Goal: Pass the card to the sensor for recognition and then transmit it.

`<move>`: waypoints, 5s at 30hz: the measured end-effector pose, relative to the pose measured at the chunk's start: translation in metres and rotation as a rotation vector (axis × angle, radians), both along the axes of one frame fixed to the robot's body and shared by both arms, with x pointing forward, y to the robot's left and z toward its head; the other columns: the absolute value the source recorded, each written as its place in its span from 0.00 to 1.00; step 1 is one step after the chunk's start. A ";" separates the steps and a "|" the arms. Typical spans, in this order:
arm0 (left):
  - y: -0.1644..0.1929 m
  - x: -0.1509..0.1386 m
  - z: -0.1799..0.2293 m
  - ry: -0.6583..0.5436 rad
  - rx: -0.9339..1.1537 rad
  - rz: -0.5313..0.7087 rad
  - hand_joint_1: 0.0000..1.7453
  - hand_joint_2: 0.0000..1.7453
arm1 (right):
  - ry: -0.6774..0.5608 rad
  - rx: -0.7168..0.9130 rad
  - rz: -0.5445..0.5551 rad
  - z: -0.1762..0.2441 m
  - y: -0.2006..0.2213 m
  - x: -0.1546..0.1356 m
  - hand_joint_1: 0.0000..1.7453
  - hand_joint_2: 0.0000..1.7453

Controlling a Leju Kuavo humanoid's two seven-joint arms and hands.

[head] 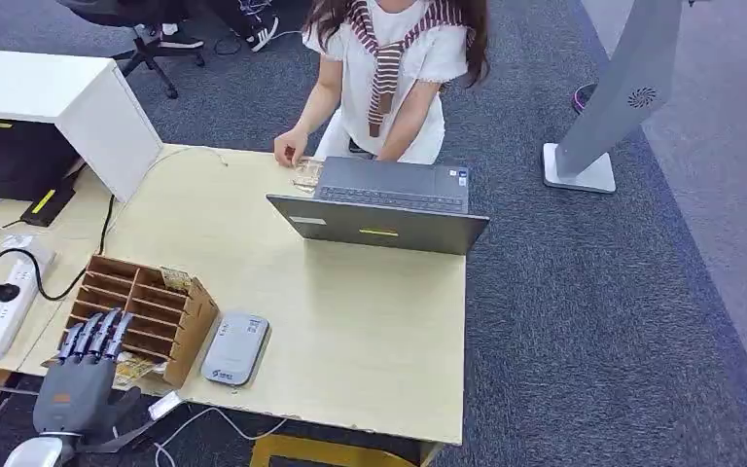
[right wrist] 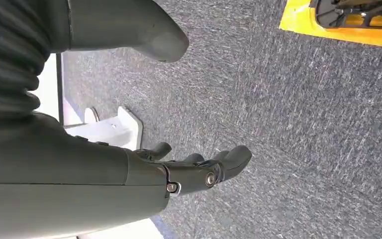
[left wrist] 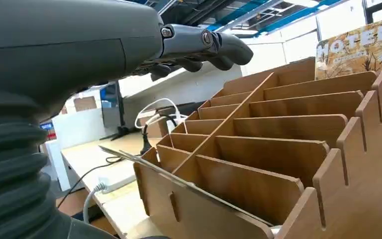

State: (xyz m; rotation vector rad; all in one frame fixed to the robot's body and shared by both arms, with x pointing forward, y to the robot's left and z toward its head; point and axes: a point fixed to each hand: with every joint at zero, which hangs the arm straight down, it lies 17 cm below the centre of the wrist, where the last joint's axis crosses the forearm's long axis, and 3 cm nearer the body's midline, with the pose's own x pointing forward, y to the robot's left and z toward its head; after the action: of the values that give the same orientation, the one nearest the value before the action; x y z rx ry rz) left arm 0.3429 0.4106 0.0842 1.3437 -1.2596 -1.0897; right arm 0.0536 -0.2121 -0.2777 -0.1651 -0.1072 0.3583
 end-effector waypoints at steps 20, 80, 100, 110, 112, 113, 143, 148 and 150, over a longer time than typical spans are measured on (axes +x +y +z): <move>-0.002 0.000 -0.003 0.007 -0.015 0.006 0.00 1.00 | 0.001 -0.002 -0.001 0.000 -0.001 0.000 0.00 1.00; -0.026 0.008 0.052 -0.120 -0.120 -0.096 1.00 1.00 | -0.004 0.002 -0.013 0.000 0.000 0.001 0.00 1.00; -0.060 0.050 0.198 -0.497 -0.041 -0.245 1.00 1.00 | -0.012 0.002 0.004 0.000 0.000 0.004 0.00 1.00; -0.062 0.060 0.206 -0.516 -0.039 -0.250 1.00 1.00 | -0.012 0.002 0.004 0.000 0.000 0.004 0.00 1.00; -0.062 0.060 0.206 -0.516 -0.038 -0.250 1.00 1.00 | -0.012 0.002 0.005 0.000 0.000 0.004 0.00 1.00; -0.062 0.061 0.208 -0.522 -0.035 -0.250 1.00 1.00 | -0.012 0.002 0.005 0.000 0.000 0.004 0.00 1.00; -0.016 0.235 0.240 -0.410 0.127 -0.060 0.84 1.00 | -0.014 0.016 0.131 0.001 0.007 0.010 0.00 1.00; -0.013 0.235 0.237 -0.422 0.109 -0.052 0.00 1.00 | -0.009 0.026 0.132 0.001 0.009 0.009 0.00 1.00; -0.015 0.234 0.236 -0.433 0.099 -0.053 0.00 1.00 | -0.008 0.028 0.133 0.001 0.009 0.009 0.00 1.00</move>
State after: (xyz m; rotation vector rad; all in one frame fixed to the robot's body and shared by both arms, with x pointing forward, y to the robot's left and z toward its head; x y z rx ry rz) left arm 0.5768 0.3959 0.3207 1.6906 -1.5763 -0.9344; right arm 0.0627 -0.2028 -0.2762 -0.1316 -0.1313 0.4881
